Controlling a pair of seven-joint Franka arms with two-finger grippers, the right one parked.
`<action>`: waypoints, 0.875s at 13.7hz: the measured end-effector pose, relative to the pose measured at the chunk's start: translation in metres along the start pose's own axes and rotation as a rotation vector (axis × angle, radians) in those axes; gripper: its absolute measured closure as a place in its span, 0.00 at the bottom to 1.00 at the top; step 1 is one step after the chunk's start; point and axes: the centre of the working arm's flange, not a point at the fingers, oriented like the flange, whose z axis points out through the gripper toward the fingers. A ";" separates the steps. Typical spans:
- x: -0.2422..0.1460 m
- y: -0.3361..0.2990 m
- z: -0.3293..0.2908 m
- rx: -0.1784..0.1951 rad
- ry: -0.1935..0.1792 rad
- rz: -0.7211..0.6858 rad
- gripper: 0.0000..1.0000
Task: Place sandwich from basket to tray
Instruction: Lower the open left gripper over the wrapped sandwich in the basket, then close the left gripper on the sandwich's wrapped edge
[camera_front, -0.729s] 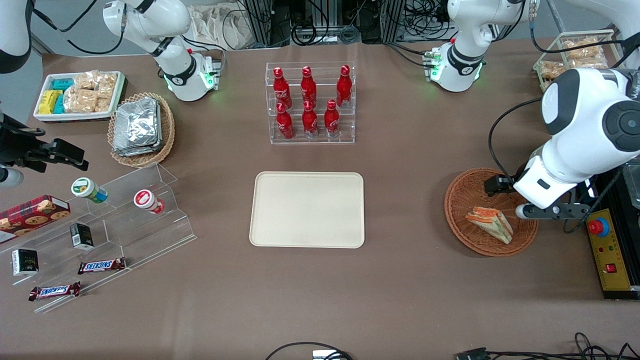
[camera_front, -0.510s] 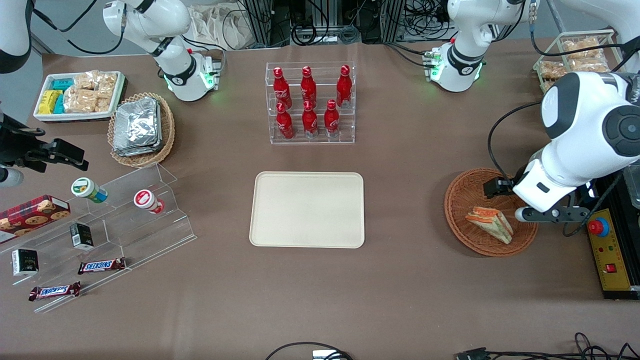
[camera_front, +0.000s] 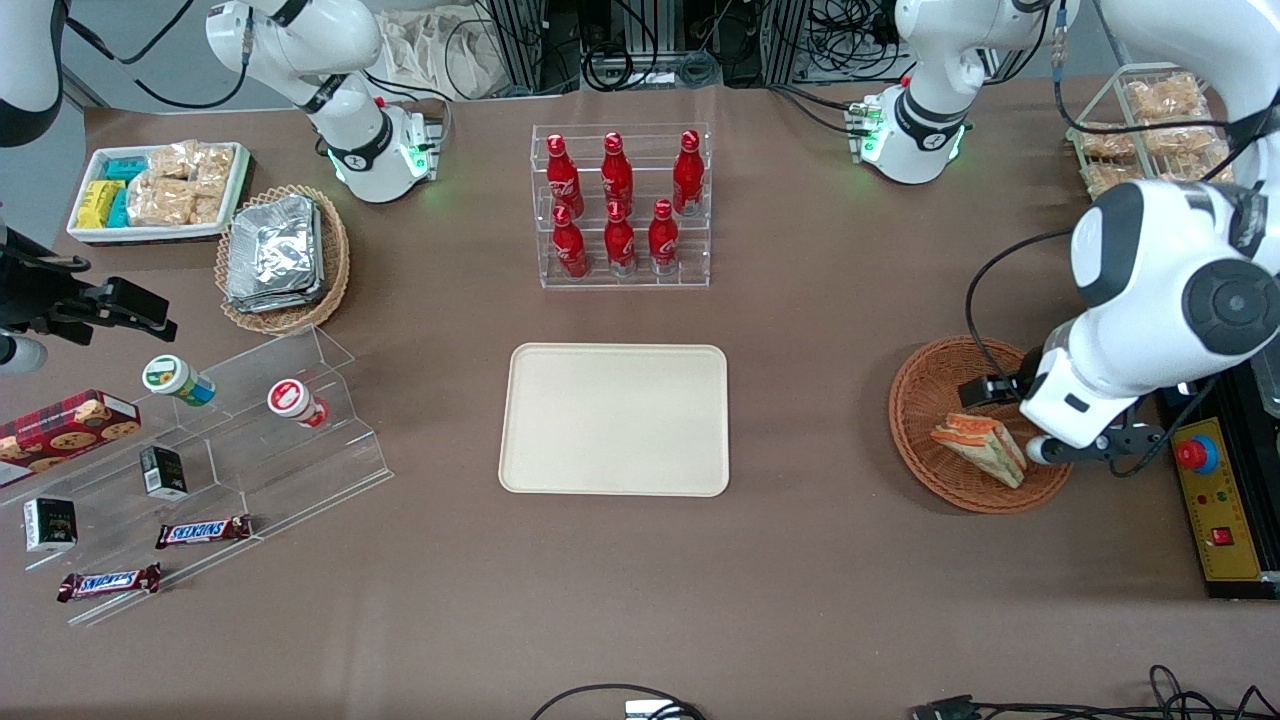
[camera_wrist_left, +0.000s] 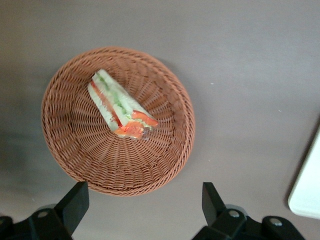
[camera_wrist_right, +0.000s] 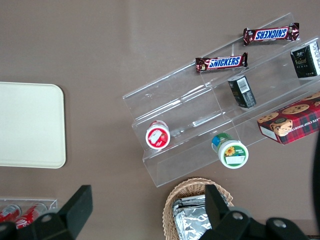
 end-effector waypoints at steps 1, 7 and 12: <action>0.002 -0.002 0.016 -0.001 0.000 -0.065 0.00; 0.005 -0.015 0.081 -0.019 0.041 -0.350 0.00; 0.009 -0.040 0.119 -0.040 0.097 -0.424 0.00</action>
